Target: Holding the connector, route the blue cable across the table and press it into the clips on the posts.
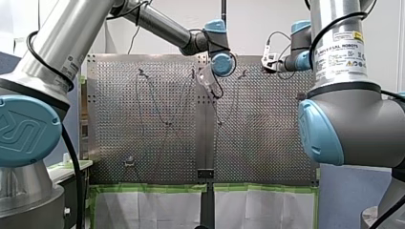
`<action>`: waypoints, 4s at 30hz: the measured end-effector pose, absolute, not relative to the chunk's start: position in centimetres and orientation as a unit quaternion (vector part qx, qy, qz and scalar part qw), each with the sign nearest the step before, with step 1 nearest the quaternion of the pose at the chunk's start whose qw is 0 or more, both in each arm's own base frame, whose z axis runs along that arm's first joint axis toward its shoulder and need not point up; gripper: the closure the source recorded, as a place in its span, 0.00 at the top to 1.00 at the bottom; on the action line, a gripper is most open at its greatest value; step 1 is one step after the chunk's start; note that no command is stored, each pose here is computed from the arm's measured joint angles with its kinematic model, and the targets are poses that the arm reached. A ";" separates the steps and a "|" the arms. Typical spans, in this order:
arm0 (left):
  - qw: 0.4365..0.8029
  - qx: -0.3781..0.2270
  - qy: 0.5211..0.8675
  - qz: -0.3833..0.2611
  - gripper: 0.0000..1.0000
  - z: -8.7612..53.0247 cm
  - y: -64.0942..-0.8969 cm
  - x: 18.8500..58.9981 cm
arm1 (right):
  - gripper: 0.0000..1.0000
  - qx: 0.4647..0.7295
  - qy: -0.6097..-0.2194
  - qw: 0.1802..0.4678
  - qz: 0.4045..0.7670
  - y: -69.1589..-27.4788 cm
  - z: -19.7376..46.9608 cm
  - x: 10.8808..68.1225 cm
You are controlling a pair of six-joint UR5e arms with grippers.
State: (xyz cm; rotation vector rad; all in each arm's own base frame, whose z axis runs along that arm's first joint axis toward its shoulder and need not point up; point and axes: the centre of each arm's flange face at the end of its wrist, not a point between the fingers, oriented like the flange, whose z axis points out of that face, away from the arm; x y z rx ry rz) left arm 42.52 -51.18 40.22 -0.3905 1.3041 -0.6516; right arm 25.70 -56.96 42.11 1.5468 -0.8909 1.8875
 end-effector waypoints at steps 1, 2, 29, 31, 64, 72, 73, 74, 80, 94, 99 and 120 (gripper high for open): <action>0.727 -0.177 0.593 -0.298 1.00 39.7 -51.4 42.3 | 0.00 0.574 -0.330 0.269 0.700 -57.0 42.1 25.7; 0.726 -0.177 0.593 -0.300 1.00 39.3 -51.5 42.1 | 0.00 0.574 -0.330 0.269 0.700 -57.0 42.1 25.7; 0.716 -0.161 0.599 -0.319 1.00 29.4 -50.0 39.6 | 0.00 0.575 -0.336 0.266 0.697 -57.0 41.7 25.6; 0.716 -0.157 0.603 -0.315 1.00 28.1 -49.6 39.8 | 0.00 0.575 -0.336 0.266 0.697 -57.0 41.6 25.6; 0.680 -0.150 0.690 -0.198 1.00 4.4 -41.8 36.7 | 0.00 0.574 -0.341 0.268 0.694 -57.4 41.2 25.3; 0.666 -0.143 0.711 -0.176 1.00 -0.6 -39.6 33.7 | 0.00 0.575 -0.342 0.267 0.693 -57.4 41.1 25.2; 0.664 -0.141 0.714 -0.173 1.00 -1.2 -39.3 33.2 | 0.00 0.575 -0.342 0.267 0.693 -57.4 41.1 25.2; 0.662 -0.140 0.716 -0.172 1.00 -1.7 -39.1 32.9 | 0.00 0.576 -0.343 0.266 0.693 -57.4 41.1 25.2; 0.652 -0.129 0.731 -0.156 1.00 -4.5 -37.3 30.8 | 0.00 0.575 -0.346 0.265 0.693 -57.4 41.0 25.2; 0.650 -0.116 0.737 -0.146 1.00 -5.6 -36.1 29.2 | 0.00 0.574 -0.347 0.267 0.692 -57.5 41.0 25.0; 0.650 -0.116 0.737 -0.146 1.00 -5.6 -36.1 29.2 | 0.00 0.574 -0.347 0.267 0.692 -57.5 41.0 25.0; 0.650 -0.116 0.737 -0.146 1.00 -5.6 -36.1 29.2 | 0.00 0.574 -0.347 0.267 0.692 -57.5 41.0 25.0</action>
